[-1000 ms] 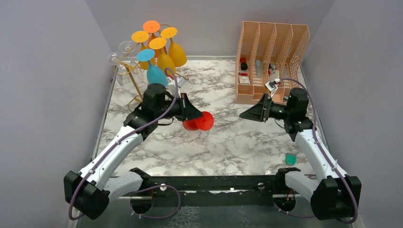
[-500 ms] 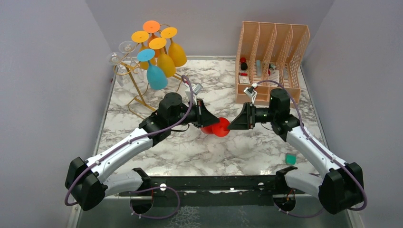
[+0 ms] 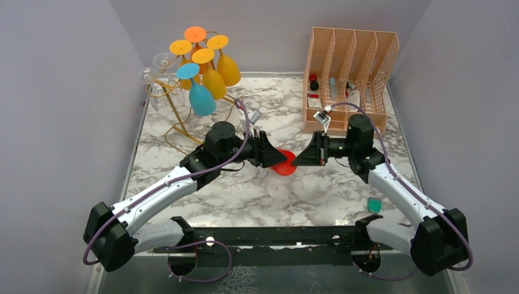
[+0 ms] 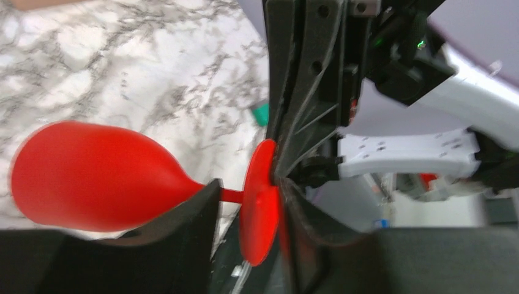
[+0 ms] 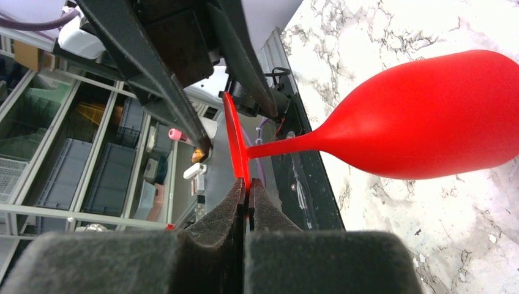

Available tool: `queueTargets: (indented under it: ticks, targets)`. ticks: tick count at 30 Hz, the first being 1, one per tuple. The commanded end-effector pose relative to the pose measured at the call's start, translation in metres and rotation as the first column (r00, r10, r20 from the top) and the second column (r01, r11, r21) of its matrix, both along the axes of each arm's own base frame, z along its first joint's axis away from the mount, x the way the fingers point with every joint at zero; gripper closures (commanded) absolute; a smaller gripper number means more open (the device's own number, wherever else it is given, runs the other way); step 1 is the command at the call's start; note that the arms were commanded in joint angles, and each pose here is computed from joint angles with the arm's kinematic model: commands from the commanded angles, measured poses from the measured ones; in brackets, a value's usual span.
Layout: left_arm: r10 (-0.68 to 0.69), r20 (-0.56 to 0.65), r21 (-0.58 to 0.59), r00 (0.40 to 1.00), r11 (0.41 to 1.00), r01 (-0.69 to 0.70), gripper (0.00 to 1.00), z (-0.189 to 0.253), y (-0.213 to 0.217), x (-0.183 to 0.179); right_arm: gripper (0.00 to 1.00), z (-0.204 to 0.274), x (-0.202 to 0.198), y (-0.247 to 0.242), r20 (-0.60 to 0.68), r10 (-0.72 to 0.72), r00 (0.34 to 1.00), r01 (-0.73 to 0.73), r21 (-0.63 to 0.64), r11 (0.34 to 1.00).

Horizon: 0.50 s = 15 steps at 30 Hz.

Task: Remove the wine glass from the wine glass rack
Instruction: Place the wine glass at the center of the board.

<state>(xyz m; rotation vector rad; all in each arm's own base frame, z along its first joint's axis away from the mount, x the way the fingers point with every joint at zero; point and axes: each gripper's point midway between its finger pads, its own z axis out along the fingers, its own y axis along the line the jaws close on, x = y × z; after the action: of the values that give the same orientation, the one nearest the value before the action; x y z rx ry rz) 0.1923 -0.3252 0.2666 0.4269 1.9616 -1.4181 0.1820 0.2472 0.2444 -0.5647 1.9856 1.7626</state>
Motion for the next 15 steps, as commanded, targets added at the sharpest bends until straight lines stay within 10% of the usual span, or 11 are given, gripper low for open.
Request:
queueTargets:
  ticks: [1, 5, 15]
  targets:
    - [-0.012, -0.004, 0.058, 1.0, 0.998, 0.012, 0.38, -0.014, 0.007, -0.008, 0.99, 0.007, 0.003, 0.001, 0.071, -0.024, 0.997, 0.024, 0.014, 1.0]
    - [-0.039, -0.034, 0.084, 0.999, 0.996, 0.042, 0.39, -0.026, 0.009, -0.016, 0.99, 0.006, 0.005, 0.0, 0.085, -0.043, 0.996, 0.042, 0.007, 0.999]
    - [-0.119, -0.055, 0.022, 0.991, 0.992, 0.121, 0.93, -0.025, 0.003, -0.029, 0.99, 0.005, 0.005, 0.0, 0.085, -0.046, 0.995, 0.045, 0.005, 0.999]
